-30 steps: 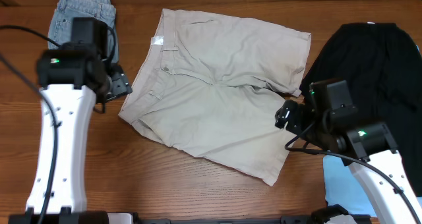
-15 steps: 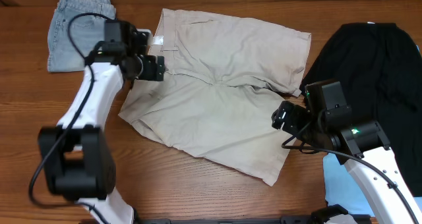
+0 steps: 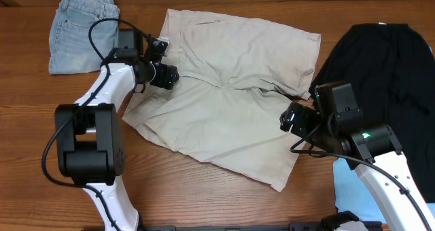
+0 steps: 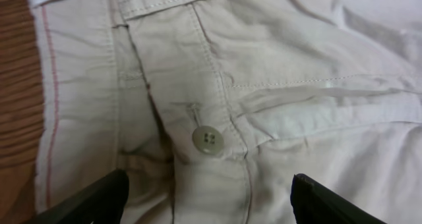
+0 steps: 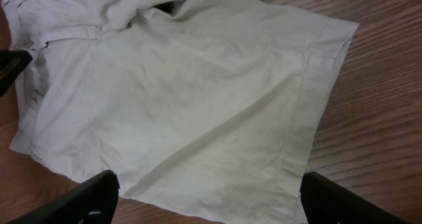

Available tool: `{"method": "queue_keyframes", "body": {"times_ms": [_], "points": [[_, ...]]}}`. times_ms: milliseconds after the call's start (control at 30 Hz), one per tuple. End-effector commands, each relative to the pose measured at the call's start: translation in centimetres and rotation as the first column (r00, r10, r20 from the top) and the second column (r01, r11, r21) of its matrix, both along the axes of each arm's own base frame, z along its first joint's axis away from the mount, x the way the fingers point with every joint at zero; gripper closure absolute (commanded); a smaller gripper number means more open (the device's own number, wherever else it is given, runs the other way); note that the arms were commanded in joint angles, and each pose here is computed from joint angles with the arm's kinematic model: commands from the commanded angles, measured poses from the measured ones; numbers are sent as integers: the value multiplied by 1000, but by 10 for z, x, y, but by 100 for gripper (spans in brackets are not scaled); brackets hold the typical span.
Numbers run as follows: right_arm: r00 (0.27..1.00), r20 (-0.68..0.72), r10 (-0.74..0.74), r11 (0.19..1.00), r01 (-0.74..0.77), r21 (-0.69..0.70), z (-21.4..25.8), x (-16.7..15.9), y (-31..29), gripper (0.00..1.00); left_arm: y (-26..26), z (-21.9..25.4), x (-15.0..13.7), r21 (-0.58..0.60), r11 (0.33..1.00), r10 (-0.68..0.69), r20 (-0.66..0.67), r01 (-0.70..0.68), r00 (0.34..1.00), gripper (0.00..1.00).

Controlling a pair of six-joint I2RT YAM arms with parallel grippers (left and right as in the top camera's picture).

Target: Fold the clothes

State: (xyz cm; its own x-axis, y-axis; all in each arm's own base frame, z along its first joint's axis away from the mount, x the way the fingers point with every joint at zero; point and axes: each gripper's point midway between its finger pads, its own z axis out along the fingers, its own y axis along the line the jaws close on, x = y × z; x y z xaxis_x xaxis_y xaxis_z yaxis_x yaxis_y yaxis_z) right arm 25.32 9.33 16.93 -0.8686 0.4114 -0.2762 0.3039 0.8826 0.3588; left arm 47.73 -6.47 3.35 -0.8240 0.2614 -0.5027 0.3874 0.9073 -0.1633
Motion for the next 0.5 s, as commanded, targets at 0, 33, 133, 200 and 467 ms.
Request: {"method": "queue_keyframes", "body": {"times_ms": [0, 33, 133, 200, 467], "points": [[1000, 4, 5, 1000, -5, -11, -1, 1, 0, 8, -9, -21, -2, 5, 999, -45, -24, 45, 999, 20], [1000, 4, 5, 1000, -5, -11, -1, 1, 0, 8, -8, -24, -3, 8, 999, -44, -30, 44, 999, 20], [1000, 4, 5, 1000, -5, -11, -1, 1, 0, 8, -5, -31, -4, 24, 999, -31, -47, 32, 998, 21], [1000, 6, 4, 1000, -4, -12, -1, 1, -1, 8, -4, -32, -4, 30, 999, -25, -46, 27, 999, 23], [1000, 14, 0, 1000, 0, -19, 0, 3, -2, 8, -3, -28, 1, 18, 1000, 4, -39, -3, 999, 58]]}}
